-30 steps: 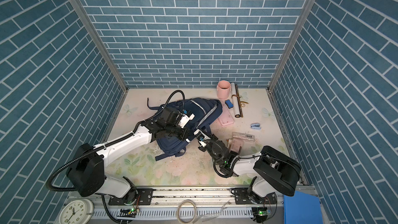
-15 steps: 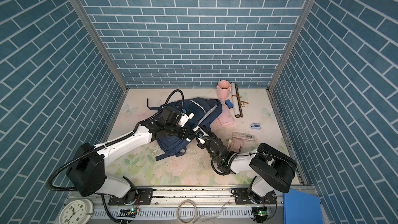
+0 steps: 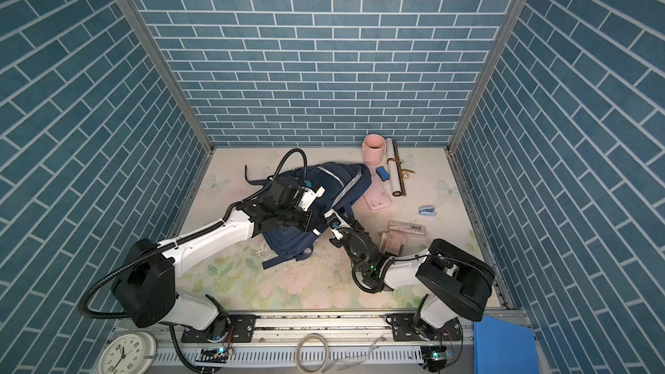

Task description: Pack the student bag

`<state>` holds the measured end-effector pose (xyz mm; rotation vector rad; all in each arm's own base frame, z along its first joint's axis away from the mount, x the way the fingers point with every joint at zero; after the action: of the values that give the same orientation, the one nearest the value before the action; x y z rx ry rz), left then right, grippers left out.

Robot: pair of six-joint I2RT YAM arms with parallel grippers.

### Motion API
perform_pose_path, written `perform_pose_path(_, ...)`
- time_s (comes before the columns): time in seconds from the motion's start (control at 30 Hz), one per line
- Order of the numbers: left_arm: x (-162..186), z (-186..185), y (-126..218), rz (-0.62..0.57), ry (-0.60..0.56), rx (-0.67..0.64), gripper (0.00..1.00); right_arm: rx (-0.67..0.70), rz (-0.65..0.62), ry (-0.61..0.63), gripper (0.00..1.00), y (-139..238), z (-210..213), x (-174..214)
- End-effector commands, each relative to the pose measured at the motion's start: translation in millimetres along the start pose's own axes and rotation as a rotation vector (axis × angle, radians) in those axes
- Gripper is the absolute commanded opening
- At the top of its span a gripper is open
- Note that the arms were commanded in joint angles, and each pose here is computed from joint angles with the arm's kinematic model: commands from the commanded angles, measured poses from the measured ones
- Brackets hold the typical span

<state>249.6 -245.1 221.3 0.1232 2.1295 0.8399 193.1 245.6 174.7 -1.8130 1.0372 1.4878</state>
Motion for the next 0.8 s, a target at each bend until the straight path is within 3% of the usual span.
perform_pose_path(0.0, -18.9, -14.4, 7.4, -0.075, -0.077, 0.067, 0.00, -0.017, -0.038, -0.028, 0.12, 4.6, -3.5, -6.3)
perform_pose_path(0.47, -13.6, -14.7, 9.8, -0.042, -0.118, 0.056, 0.00, -0.147, -0.046, -0.057, 0.01, 6.0, -3.9, -6.0)
perform_pose_path(0.77, -11.6, -21.1, 11.9, -0.029, -0.160, 0.088, 0.00, -0.192, -0.050, -0.015, 0.10, 1.0, -1.8, -4.0)
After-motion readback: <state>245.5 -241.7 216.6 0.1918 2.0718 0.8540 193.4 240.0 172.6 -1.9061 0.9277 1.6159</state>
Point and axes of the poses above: each gripper's point midway between its finger pads, its own y axis back along the fingers, its own z axis along the line the jaws close on, x = y × z, the point moved 9 cm from there along y, back along the fingers, and after that the axes turned 8 degrees about -y, right-handed, at the moved point
